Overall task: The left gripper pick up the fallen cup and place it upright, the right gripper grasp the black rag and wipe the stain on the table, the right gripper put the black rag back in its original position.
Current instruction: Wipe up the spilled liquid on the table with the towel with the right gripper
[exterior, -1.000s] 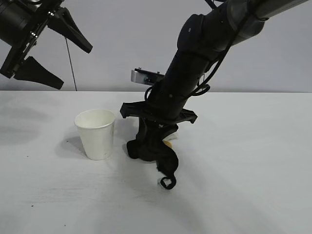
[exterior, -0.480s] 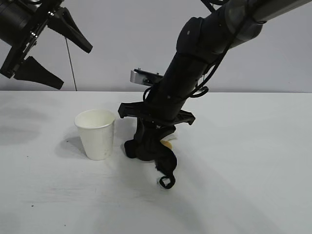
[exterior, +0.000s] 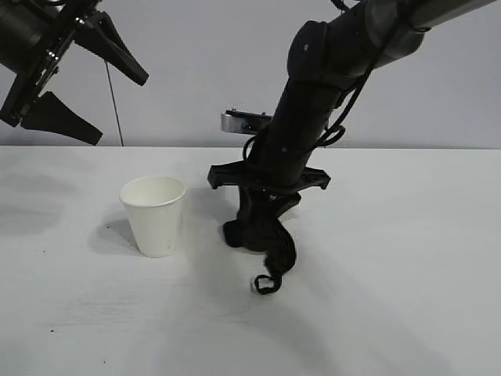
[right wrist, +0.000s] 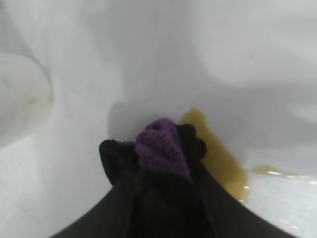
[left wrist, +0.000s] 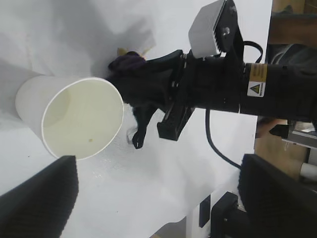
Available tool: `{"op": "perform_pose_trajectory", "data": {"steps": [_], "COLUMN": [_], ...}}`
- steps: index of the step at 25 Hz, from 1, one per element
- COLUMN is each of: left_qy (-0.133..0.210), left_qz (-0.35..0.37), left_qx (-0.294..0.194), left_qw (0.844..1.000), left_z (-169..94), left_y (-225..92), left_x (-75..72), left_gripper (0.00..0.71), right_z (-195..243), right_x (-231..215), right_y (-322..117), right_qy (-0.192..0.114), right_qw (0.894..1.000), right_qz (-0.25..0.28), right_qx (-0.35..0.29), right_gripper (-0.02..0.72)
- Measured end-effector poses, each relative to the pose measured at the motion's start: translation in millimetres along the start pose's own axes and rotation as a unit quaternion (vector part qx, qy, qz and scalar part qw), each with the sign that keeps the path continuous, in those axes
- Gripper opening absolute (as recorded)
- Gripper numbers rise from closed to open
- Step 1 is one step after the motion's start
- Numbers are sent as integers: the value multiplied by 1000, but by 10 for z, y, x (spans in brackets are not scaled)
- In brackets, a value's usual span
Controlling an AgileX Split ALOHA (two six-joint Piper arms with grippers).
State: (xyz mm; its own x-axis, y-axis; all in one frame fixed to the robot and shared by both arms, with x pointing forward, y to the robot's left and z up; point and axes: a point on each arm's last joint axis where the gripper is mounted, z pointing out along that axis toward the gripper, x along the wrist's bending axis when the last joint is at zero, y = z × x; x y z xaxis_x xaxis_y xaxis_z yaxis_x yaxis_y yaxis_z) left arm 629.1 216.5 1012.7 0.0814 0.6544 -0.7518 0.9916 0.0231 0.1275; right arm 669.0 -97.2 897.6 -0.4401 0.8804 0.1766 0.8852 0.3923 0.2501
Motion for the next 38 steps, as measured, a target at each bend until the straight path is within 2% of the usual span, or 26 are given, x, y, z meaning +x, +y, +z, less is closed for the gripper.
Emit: {"op": "perform_pose_trajectory", "data": {"steps": [3,6,11,15,18,23,32,38], "left_qy": [0,0,0,0,0,0,0,0], "left_qz": [0,0,0,0,0,0,0,0], "left_qx": [0,0,0,0,0,0,0,0], "left_qw": [1000,1000,1000,1000,1000,1000,1000,1000], "left_z": [0,0,0,0,0,0,0,0], "left_y": [0,0,0,0,0,0,0,0], "left_x": [0,0,0,0,1,1,1,1], "left_gripper": [633,633,633,633,633,633,633,633], "right_z": [-35,-33,7,40,33,-20,-195,-301], "right_x": [-135,-134,125,272,207,-42,-539,-770], "right_y": [5,0,-19,-32,-26,-44,-207,-235], "right_qy": [-12,-12,12,17,4,-27,-47,-70], "right_qw": [1000,1000,1000,999,1000,999,990,987], "right_qz": [14,13,-13,-30,-22,22,81,106], "right_qx": [2,6,18,23,21,33,107,102], "right_gripper": [172,172,172,172,172,172,172,172]}}
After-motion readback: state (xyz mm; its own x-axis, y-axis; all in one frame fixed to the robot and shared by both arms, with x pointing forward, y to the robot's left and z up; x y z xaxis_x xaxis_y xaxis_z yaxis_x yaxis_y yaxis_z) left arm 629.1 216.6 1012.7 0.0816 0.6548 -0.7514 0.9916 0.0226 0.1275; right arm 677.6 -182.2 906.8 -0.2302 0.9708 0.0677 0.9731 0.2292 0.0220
